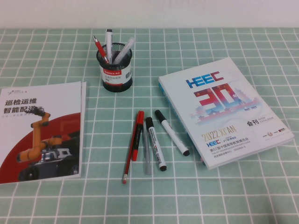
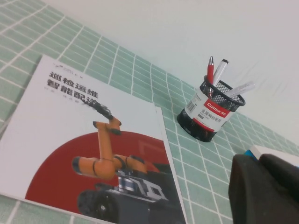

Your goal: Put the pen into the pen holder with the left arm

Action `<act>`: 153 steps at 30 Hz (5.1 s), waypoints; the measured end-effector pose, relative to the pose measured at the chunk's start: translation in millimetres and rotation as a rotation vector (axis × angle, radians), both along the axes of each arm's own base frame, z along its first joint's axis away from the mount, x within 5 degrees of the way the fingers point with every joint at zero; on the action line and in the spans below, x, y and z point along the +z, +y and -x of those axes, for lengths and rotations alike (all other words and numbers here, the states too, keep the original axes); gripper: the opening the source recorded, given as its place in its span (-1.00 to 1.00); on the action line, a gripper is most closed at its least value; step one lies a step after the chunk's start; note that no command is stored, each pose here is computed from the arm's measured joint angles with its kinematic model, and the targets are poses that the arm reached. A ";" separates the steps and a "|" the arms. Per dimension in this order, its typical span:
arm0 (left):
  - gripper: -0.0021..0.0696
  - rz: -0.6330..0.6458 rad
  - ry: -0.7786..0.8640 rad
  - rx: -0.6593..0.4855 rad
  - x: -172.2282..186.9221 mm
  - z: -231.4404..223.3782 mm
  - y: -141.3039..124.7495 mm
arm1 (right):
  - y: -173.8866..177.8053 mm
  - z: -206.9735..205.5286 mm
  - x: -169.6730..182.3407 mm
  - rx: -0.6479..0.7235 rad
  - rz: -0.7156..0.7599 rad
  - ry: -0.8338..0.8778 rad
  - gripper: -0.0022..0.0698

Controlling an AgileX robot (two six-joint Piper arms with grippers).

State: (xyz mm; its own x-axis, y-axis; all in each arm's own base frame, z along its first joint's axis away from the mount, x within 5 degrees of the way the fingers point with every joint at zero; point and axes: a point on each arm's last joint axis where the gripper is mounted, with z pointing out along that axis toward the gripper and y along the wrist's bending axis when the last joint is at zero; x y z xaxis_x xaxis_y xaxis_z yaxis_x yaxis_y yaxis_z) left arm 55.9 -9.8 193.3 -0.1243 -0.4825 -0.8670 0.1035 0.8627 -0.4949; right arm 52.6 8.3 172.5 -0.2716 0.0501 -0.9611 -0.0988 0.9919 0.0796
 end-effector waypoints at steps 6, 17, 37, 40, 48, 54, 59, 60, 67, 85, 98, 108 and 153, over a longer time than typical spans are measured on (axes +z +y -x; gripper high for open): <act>-0.94 -0.001 0.101 -0.032 20.1 -1.7 -3.2 | 0.0 0.0 0.0 0.000 0.000 0.000 -1.00; -0.94 -0.205 0.552 -0.237 109.4 -51.5 -21.6 | 0.0 0.0 0.0 0.000 0.000 0.000 -1.00; -0.94 -0.337 0.762 -0.645 85.0 -198.6 -126.7 | 0.0 0.0 0.0 0.000 0.000 0.000 -1.00; -0.94 -0.362 0.784 -0.695 78.5 -217.2 -151.6 | 0.0 0.0 0.0 0.000 0.000 0.000 -1.00; -0.94 -0.495 0.936 -0.700 59.1 -263.4 -186.4 | 0.0 0.0 0.0 0.000 0.000 0.000 -1.00; -0.94 -0.554 1.021 -0.676 49.0 -287.0 -194.6 | 0.0 0.0 0.0 0.000 0.000 0.000 -1.00; -0.94 -0.580 1.074 -0.677 32.7 -293.3 -197.7 | 0.0 0.0 0.0 0.000 0.000 0.000 -1.00; -0.94 -0.591 1.085 -0.681 29.2 -292.9 -198.9 | 0.0 0.0 0.0 0.000 0.000 0.000 -1.00; -0.94 -0.678 1.086 -0.700 24.7 -282.3 -214.9 | 0.0 0.0 0.0 0.000 0.000 0.000 -1.00; -0.39 -0.737 1.079 -0.683 13.9 -284.8 -219.0 | 0.0 0.0 0.0 0.000 -0.002 0.000 -1.00; -0.35 -0.711 1.094 -0.645 -0.9 -290.9 -221.8 | 0.0 0.0 0.0 0.000 -0.002 0.000 -1.00; -0.34 -0.753 1.100 -0.579 -2.2 -294.5 -217.2 | 0.0 0.0 0.0 0.000 -0.002 0.000 -1.00; -0.67 -0.801 1.125 -0.681 -17.5 -282.5 -236.1 | 0.0 0.0 0.0 0.000 0.000 0.000 -1.00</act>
